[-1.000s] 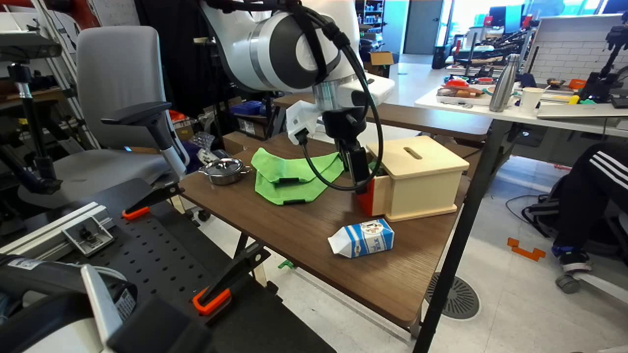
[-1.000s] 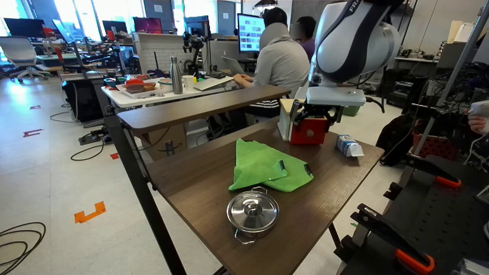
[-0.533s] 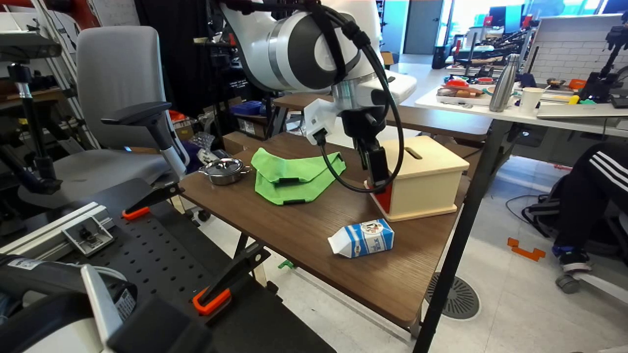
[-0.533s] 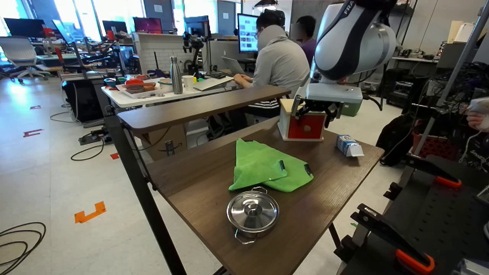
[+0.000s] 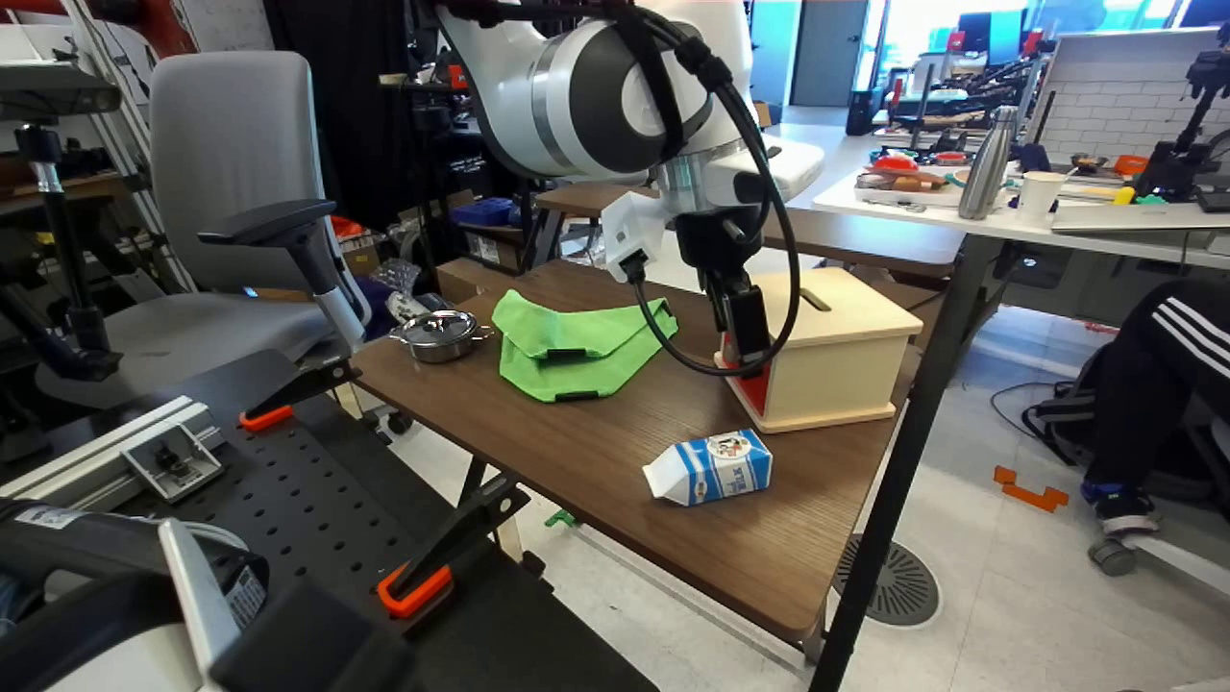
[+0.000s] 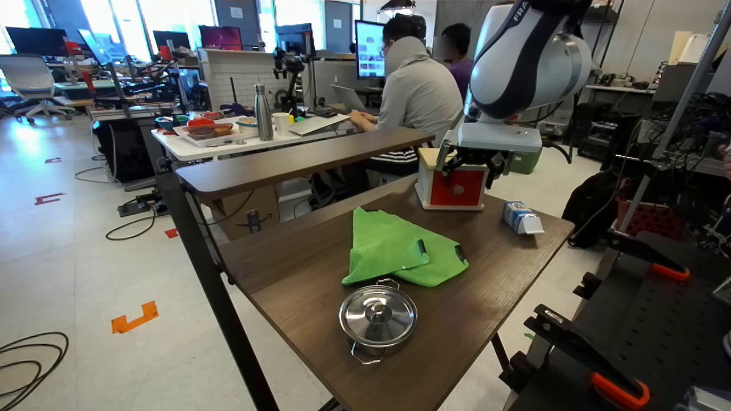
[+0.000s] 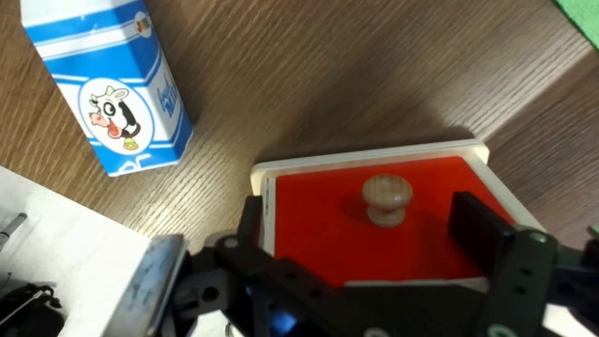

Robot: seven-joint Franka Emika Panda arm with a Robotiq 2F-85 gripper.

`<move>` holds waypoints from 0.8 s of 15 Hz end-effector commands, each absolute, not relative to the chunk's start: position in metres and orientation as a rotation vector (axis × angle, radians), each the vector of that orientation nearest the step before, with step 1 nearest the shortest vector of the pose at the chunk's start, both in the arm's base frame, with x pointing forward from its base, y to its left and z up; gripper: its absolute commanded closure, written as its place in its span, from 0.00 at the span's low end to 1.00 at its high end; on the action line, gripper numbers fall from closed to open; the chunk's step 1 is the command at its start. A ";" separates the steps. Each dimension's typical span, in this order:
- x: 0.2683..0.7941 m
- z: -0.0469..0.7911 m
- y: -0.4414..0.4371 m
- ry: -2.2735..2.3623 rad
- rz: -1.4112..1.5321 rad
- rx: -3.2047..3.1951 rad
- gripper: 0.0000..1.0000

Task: Close the drawer

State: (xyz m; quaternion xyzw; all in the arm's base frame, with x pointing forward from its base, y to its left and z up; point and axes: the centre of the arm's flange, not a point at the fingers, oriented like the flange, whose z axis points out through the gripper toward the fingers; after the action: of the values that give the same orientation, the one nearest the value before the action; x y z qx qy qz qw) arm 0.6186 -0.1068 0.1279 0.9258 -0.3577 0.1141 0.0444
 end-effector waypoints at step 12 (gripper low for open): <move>0.566 0.214 -0.103 -0.992 0.398 2.913 0.00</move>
State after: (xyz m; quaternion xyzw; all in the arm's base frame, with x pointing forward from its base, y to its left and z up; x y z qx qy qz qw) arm 0.5659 -0.1029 0.2146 0.9387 -0.3193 0.1285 0.0191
